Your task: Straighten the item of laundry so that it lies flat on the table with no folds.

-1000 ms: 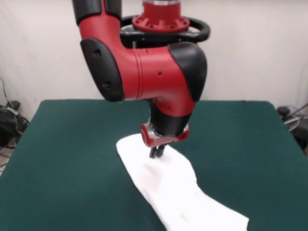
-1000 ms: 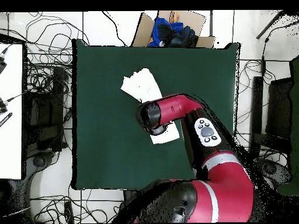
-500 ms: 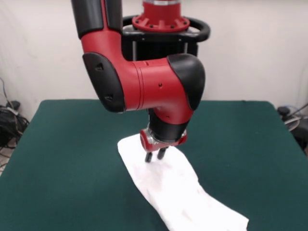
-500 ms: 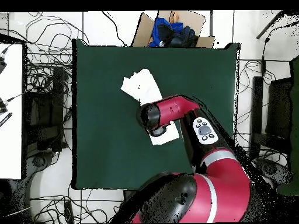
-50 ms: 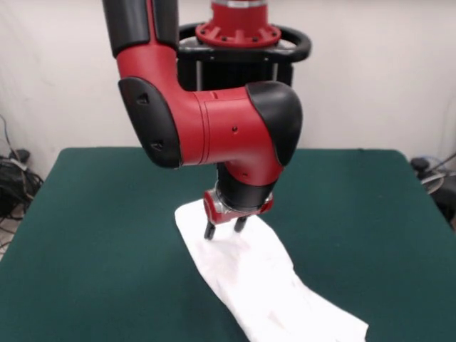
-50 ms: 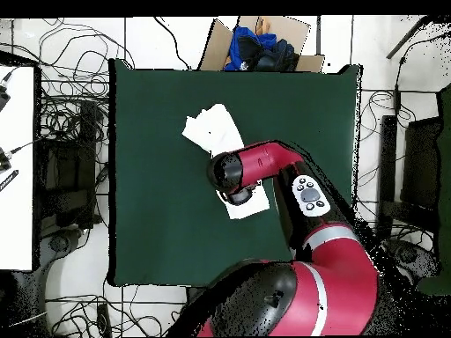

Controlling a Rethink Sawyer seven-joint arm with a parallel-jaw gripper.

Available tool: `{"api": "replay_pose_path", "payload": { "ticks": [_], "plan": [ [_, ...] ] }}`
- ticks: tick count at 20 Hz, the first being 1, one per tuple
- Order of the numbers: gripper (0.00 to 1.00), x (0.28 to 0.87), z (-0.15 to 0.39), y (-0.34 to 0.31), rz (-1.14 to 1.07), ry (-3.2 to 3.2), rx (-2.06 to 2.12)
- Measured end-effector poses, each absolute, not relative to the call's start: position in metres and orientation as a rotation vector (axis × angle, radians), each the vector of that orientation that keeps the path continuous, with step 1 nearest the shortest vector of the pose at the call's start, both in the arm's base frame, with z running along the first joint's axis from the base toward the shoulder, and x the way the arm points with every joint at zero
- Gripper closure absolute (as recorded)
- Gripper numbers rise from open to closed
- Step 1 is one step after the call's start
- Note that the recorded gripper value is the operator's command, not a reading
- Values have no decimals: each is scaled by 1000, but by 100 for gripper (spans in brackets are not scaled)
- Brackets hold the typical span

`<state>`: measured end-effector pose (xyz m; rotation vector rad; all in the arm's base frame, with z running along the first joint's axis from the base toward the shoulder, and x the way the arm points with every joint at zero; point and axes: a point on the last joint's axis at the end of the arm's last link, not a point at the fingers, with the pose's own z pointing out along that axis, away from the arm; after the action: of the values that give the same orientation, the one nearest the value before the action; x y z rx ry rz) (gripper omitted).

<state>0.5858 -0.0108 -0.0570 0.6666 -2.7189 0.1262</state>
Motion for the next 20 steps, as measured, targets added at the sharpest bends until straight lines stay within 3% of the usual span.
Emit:
{"api": "replay_pose_path", "payload": {
  "ticks": [20],
  "plan": [
    [0,589,-37,-51,128,-2696,762]
  ]
}}
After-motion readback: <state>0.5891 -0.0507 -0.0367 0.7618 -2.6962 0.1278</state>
